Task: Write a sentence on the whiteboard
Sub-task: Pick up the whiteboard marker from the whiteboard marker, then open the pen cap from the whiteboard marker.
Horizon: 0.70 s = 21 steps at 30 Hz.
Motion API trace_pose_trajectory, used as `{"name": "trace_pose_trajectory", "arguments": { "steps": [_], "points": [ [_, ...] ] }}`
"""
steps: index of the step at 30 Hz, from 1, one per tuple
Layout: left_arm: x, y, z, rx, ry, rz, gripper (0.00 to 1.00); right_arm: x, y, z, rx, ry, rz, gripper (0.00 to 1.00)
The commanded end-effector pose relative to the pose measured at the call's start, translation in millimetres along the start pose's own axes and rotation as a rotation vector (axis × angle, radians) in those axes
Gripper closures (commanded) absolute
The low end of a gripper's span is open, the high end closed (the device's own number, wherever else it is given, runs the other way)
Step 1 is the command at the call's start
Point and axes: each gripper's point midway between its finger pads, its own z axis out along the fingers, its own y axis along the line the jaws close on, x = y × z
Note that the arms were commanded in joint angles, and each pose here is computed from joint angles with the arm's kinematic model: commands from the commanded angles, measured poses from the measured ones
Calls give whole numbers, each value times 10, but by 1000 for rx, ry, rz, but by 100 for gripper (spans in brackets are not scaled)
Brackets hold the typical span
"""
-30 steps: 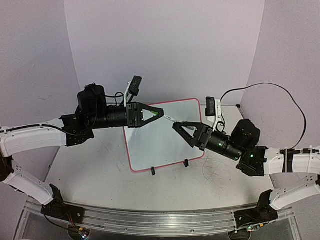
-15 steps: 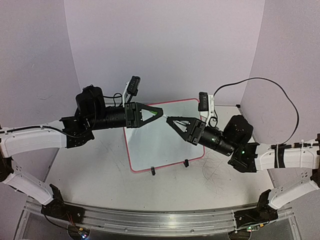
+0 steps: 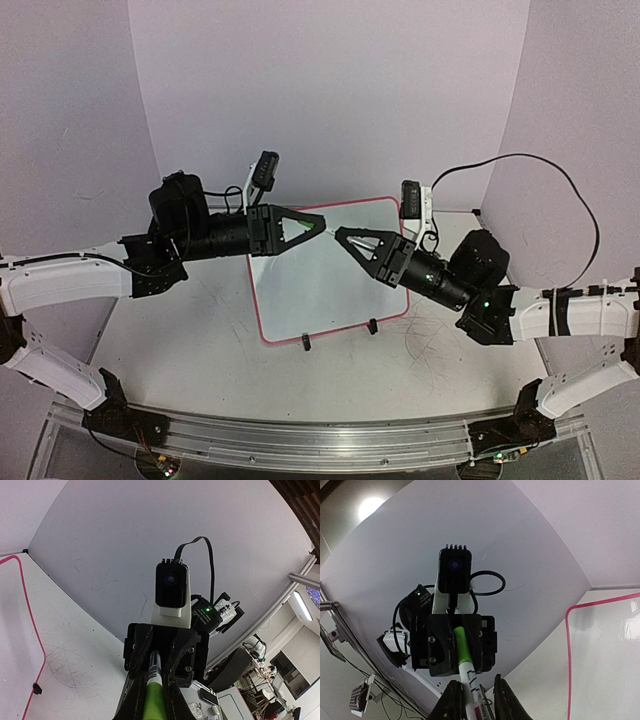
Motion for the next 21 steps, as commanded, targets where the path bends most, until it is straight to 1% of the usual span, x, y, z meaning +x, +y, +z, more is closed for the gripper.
{"name": "trace_pose_trajectory", "arguments": {
  "steps": [1, 5, 6, 10, 13, 16, 21],
  "points": [
    [-58, -57, -42, 9, -27, 20, 100, -170, 295, 45, -118, -48, -20, 84],
    [-41, -41, -33, 9, -21, 16, 100, -158, 295, 44, -124, -47, -18, 99],
    [-36, -36, -31, 8, -20, 15, 100, -165, 305, 40, -127, -50, -19, 100],
    [-68, -53, -62, 6, -32, 13, 100, -178, 345, 2, -147, -55, -27, 100],
    [-138, -46, -133, 2, -49, 7, 100, -181, 311, -105, -155, -59, -27, 100],
    [-253, -56, -268, 6, -71, 4, 100, -220, 220, -303, -155, -62, -27, 100],
    [-564, 43, -653, -35, -151, 12, 100, -314, 109, -735, -129, -93, -48, 100]
  ]
}}
